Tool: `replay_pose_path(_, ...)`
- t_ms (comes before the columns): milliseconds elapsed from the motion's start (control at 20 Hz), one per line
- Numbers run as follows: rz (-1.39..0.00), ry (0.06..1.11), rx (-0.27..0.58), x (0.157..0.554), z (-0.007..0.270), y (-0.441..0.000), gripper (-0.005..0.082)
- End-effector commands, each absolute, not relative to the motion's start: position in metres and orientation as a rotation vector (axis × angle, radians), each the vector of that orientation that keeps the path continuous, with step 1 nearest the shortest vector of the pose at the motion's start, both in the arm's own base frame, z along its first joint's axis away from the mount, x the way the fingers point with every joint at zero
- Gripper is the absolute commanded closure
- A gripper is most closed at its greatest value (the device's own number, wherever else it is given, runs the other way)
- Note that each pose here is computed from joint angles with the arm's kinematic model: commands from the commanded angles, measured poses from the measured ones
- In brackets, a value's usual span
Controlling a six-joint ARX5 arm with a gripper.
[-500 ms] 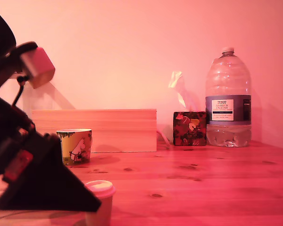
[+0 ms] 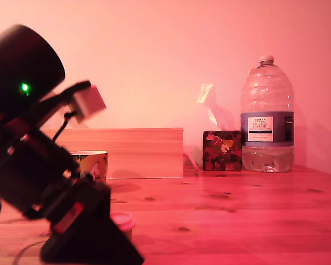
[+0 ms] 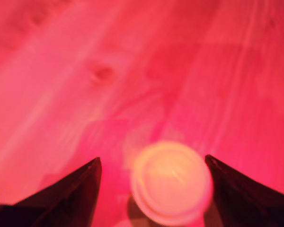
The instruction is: Pick up the coffee capsules from the table one by one and drop them inside the nearest coffee cup
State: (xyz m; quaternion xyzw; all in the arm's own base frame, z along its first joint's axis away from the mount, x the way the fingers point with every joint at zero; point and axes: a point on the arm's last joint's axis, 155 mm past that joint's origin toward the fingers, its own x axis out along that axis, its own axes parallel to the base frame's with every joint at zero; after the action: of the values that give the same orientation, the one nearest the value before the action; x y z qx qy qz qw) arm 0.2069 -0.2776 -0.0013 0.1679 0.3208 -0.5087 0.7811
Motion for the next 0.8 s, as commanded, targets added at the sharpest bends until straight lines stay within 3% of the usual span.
replay_pose_path(0, -1.104, 0.715, 0.38, 0.2023, -0.0077, -0.2736, 0.0131)
replay_pose_path(150, -1.104, 0.719, 0.383, 0.2016, -0.0086, -0.273, 0.0184)
replay_pose_path(400, -1.113, 0.736, 0.41, 0.1979, -0.0133, -0.2692, 0.0505)
replay_pose_path(750, -1.112, 0.733, 0.408, 0.1988, -0.0125, -0.2693, 0.0601)
